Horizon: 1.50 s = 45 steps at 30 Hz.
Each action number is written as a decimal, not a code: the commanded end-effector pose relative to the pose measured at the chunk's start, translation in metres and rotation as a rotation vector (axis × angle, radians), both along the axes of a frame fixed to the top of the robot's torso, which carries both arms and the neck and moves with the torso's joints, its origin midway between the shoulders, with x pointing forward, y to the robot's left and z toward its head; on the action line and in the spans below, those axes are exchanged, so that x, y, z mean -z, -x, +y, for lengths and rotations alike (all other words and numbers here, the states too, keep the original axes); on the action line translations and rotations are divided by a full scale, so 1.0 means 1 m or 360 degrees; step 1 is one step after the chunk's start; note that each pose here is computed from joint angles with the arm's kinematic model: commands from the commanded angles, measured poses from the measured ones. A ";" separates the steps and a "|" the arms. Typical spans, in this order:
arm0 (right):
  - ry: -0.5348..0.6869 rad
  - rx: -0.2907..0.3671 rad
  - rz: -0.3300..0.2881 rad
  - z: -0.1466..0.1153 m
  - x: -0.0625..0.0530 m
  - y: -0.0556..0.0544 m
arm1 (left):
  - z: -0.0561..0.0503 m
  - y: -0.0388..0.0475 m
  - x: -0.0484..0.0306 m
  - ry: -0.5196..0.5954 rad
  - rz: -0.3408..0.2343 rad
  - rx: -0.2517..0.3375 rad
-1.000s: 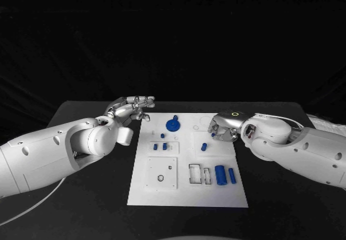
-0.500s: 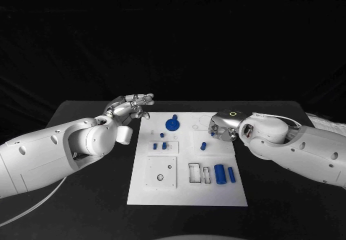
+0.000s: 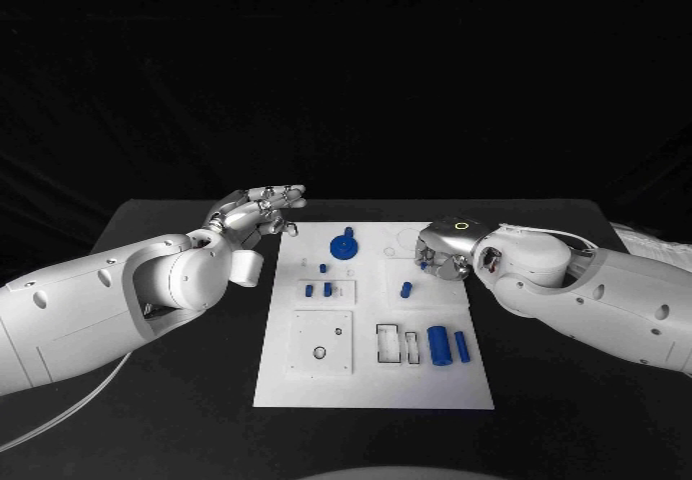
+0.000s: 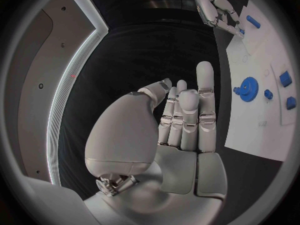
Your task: Assemble the parts on the task board
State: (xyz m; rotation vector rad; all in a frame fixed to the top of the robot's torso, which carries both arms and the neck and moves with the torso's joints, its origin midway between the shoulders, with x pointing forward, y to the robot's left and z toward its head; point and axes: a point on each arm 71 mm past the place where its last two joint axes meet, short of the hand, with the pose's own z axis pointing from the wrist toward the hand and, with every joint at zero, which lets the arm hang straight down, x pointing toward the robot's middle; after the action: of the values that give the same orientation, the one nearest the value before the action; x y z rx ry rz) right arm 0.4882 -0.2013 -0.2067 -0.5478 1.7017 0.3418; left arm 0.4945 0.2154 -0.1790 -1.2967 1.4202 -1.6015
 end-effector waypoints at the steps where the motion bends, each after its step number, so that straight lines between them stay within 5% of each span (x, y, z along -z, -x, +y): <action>1: 0.0038 0.0013 -0.0011 -0.002 0.008 0.004 | -0.001 0.0005 -0.0014 0.0024 -0.0013 0.0012; 25: -0.0134 0.0046 -0.0144 -0.014 -0.031 0.015 | 0.006 -0.0035 0.0002 0.0003 -0.0014 -0.0037; 37: -0.0276 -0.0212 -0.0135 0.044 -0.046 0.051 | 0.003 -0.0030 0.0003 0.0011 -0.0008 -0.0014; 45: -0.0271 -0.0369 -0.0116 0.081 -0.040 0.067 | 0.000 -0.0021 0.0002 0.0016 -0.0005 0.0000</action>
State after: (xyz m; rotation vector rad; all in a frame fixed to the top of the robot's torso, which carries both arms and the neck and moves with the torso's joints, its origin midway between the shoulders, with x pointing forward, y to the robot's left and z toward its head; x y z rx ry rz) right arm 0.4238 -0.1247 -0.1639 -0.5842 1.5328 0.6349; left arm 0.4975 0.2186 -0.1804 -1.3040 1.4110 -1.5860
